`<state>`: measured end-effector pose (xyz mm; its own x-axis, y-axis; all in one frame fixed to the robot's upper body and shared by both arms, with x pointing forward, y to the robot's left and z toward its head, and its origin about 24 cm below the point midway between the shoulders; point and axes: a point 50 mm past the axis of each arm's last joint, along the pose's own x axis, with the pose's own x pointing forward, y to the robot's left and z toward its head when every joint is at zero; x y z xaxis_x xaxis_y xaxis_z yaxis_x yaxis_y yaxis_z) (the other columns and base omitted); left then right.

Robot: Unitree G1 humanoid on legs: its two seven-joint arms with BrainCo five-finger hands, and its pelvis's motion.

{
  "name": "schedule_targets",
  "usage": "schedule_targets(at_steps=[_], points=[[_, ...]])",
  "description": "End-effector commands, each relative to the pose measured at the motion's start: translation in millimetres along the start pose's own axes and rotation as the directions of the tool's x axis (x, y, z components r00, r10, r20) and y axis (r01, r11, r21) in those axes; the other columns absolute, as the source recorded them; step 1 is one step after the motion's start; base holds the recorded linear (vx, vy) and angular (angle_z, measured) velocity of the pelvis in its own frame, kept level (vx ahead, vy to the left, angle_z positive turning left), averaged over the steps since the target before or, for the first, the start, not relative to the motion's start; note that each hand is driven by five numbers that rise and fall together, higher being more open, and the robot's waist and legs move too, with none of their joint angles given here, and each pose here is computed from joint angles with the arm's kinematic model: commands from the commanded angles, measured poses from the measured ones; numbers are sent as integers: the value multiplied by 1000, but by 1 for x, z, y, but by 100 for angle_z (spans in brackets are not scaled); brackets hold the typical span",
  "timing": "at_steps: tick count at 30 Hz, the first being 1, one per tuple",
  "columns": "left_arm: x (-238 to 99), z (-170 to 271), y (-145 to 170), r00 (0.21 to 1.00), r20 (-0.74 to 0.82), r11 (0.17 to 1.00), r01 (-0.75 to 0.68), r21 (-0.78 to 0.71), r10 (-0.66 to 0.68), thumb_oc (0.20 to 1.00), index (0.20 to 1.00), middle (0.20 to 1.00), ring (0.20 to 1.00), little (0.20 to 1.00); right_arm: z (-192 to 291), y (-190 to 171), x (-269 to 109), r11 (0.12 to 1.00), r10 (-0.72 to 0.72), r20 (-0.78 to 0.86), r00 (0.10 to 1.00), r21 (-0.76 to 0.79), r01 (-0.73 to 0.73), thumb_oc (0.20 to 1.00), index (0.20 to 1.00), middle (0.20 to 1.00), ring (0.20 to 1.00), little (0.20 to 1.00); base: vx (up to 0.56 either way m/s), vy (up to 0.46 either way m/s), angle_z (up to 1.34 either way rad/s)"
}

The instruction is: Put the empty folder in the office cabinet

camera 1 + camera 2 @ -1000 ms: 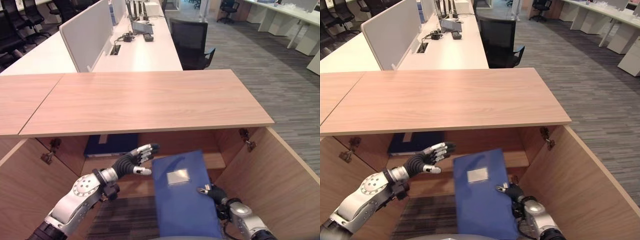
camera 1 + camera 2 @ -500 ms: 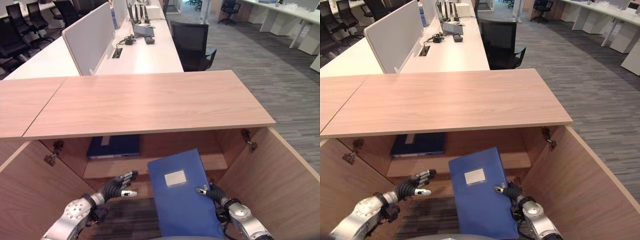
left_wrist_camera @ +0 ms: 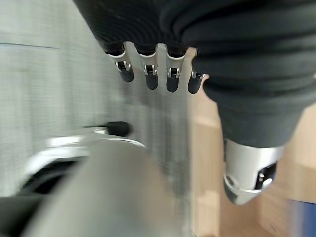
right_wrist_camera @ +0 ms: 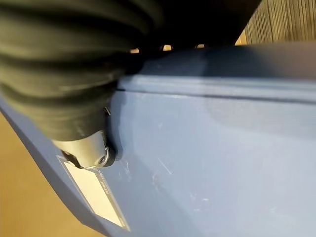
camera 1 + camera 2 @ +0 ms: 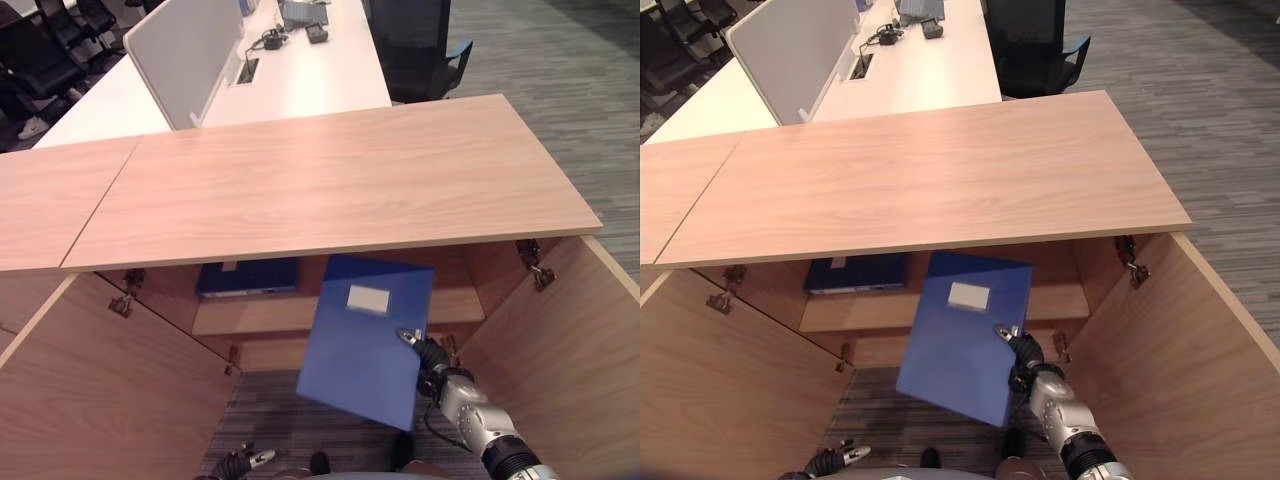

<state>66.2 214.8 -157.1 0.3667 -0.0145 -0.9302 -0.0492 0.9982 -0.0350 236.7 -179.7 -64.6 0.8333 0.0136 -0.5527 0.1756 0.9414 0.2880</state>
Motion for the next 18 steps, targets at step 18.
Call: schedule_targets(at_steps=[18], points=[[1, 2, 18, 991, 13, 991, -136, -3, 136, 1000, 1000, 1000, 1000, 1000, 75, 39, 10, 949, 83, 310, 947, 266, -170, 200, 200, 200, 200, 200, 13, 96, -24]])
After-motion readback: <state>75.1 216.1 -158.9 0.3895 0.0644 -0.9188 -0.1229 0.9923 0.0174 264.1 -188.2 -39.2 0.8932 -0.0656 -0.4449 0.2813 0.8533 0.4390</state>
